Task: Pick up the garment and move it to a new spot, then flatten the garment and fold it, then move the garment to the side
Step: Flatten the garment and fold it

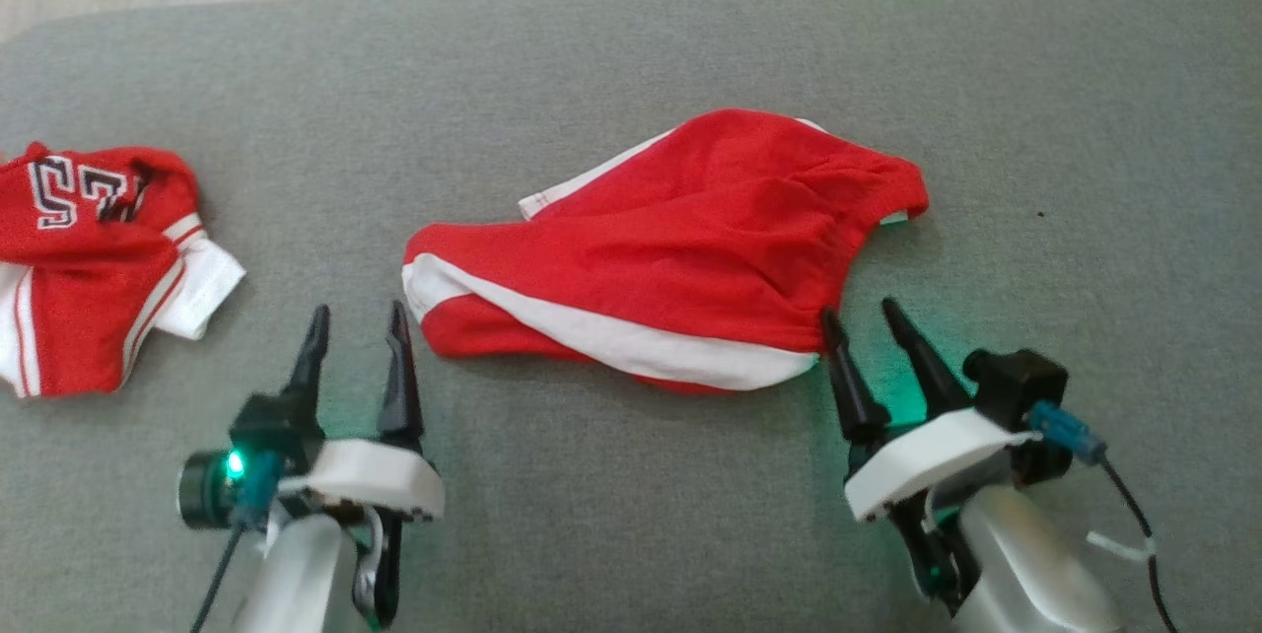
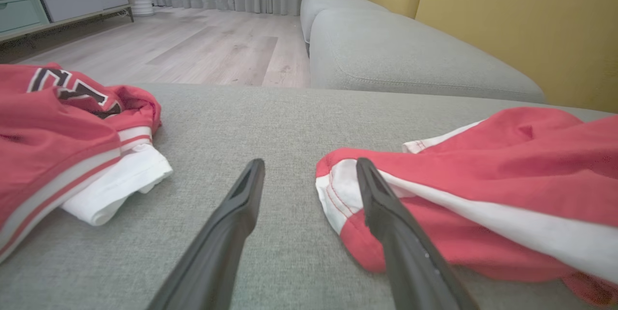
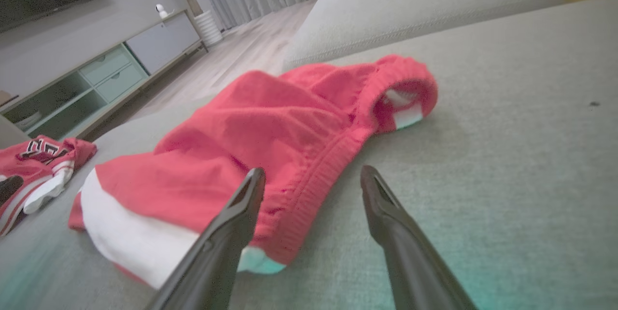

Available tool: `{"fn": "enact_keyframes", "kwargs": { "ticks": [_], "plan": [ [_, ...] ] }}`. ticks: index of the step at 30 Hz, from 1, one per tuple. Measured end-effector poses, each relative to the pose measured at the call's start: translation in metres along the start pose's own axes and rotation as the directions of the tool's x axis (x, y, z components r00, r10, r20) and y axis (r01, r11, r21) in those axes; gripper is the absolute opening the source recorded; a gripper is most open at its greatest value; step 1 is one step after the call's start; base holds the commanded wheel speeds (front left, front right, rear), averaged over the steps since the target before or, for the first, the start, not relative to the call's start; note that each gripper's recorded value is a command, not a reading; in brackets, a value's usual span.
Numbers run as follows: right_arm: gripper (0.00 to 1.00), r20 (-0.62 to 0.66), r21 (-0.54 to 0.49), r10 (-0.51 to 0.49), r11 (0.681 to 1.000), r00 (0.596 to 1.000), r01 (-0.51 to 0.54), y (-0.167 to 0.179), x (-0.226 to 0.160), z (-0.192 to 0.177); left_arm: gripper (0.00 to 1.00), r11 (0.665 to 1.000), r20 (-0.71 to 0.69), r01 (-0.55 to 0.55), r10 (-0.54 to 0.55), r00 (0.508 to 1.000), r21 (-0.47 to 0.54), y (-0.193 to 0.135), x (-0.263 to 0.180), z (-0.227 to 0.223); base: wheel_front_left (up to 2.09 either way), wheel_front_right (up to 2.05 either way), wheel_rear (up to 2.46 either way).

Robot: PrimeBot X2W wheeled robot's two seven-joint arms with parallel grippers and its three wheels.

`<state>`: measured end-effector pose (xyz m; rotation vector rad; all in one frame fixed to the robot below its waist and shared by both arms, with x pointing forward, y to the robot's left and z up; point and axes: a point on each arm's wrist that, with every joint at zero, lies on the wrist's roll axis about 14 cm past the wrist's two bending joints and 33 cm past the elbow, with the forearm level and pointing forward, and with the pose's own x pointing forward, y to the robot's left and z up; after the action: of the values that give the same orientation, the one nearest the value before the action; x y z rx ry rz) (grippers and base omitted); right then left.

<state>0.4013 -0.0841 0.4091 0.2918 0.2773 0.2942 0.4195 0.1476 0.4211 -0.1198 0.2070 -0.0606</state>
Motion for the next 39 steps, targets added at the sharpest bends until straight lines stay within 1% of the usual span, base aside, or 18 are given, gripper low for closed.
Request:
{"fn": "enact_keyframes", "kwargs": {
  "ticks": [2, 6, 11, 12, 13, 14, 15, 16, 17, 18, 21, 25, 29, 34, 39],
  "plan": [
    [1.0, -0.025, 0.003, 0.017, 1.0, 1.0, -0.017, 0.005, -0.002, -0.008, 1.0, 1.0, 0.003, 0.008, -0.008, 1.0, 0.003, -0.001, -0.008, -0.001, 0.0, 0.0, 0.0],
    [1.0, -0.096, 0.008, 0.021, 1.0, 0.995, -0.02, 0.007, -0.007, -0.03, 1.0, 1.0, 0.01, 0.013, -0.013, 1.0, 0.007, 0.0, -0.019, -0.002, 0.0, 0.0, 0.0],
    [1.0, -0.141, 0.008, 0.033, 0.999, 0.989, -0.032, 0.011, -0.002, -0.042, 1.0, 1.0, 0.021, 0.026, -0.026, 0.999, -0.001, -0.003, -0.026, 0.0, 0.0, 0.0, 0.0],
    [0.72, -0.147, 0.006, 0.035, 0.999, 0.989, -0.035, 0.011, 0.0, -0.043, 1.0, 1.0, 0.021, 0.027, -0.027, 0.999, -0.001, -0.004, -0.027, 0.0, 0.0, 0.0, 0.0],
    [0.72, -0.148, 0.006, 0.038, 0.999, 0.988, -0.038, 0.012, 0.002, -0.042, 1.0, 1.0, 0.022, 0.027, -0.027, 0.999, -0.001, -0.004, -0.029, 0.0, 0.0, 0.0, 0.0],
    [0.49, -0.151, 0.007, 0.04, 0.999, 0.988, -0.04, 0.013, 0.004, -0.042, 1.0, 1.0, 0.022, 0.025, -0.025, 0.999, -0.001, -0.003, -0.03, 0.0, 0.0, 0.0, 0.0],
    [0.36, -0.152, 0.006, 0.042, 0.999, 0.987, -0.042, 0.013, 0.006, -0.042, 1.0, 1.0, 0.023, 0.022, -0.022, 0.999, -0.001, -0.002, -0.03, 0.0, 0.0, 0.0, 0.0],
    [0.29, -0.152, 0.008, 0.045, 0.999, 0.987, -0.044, 0.014, 0.008, -0.041, 1.0, 1.0, 0.023, 0.02, -0.02, 1.0, -0.001, -0.001, -0.031, 0.0, 0.0, 0.0, 0.0],
    [0.11, -0.15, 0.009, 0.047, 0.999, 0.988, -0.046, 0.015, 0.009, -0.04, 1.0, 1.0, 0.025, 0.018, -0.018, 1.0, -0.002, -0.001, -0.031, 0.001, 0.0, 0.0, 0.0],
    [0.0, -0.149, 0.008, 0.047, 0.999, 0.988, -0.047, 0.015, 0.01, -0.04, 1.0, 1.0, 0.029, 0.019, -0.018, 0.999, -0.002, -0.001, -0.031, 0.002, 0.0, 0.0, 0.0],
    [0.0, -0.138, 0.014, 0.039, 0.999, 0.99, -0.037, 0.013, 0.01, -0.037, 1.0, 1.0, 0.039, 0.026, -0.026, 0.999, -0.001, -0.004, -0.03, 0.005, 0.0, 0.0, 0.0],
    [0.0, -0.075, 0.031, 0.0, 1.0, 0.997, 0.003, 0.001, 0.009, -0.017, 1.0, 0.998, 0.038, 0.06, -0.06, 0.997, -0.001, -0.015, -0.031, 0.005, 0.0, 0.0, 0.0],
    [0.0, -0.009, 0.029, -0.069, 0.997, 0.998, 0.069, -0.023, -0.002, 0.002, 1.0, 0.995, 0.031, 0.104, -0.104, 0.994, -0.001, -0.03, -0.034, 0.002, 0.0, 0.0, 0.0],
    [0.0, 0.011, -0.023, -0.148, 0.989, 0.989, 0.148, -0.055, -0.021, 0.008, 1.0, 0.984, 0.023, 0.176, -0.176, 0.984, -0.012, -0.055, -0.036, -0.001, 0.0, 0.0, 0.0],
    [0.0, -0.02, -0.098, -0.169, 0.981, 0.985, 0.166, -0.066, -0.01, 0.007, 1.0, 0.979, -0.008, 0.204, -0.204, 0.979, -0.019, -0.064, -0.035, -0.011, 0.0, 0.0, 0.0]
  ]
}}
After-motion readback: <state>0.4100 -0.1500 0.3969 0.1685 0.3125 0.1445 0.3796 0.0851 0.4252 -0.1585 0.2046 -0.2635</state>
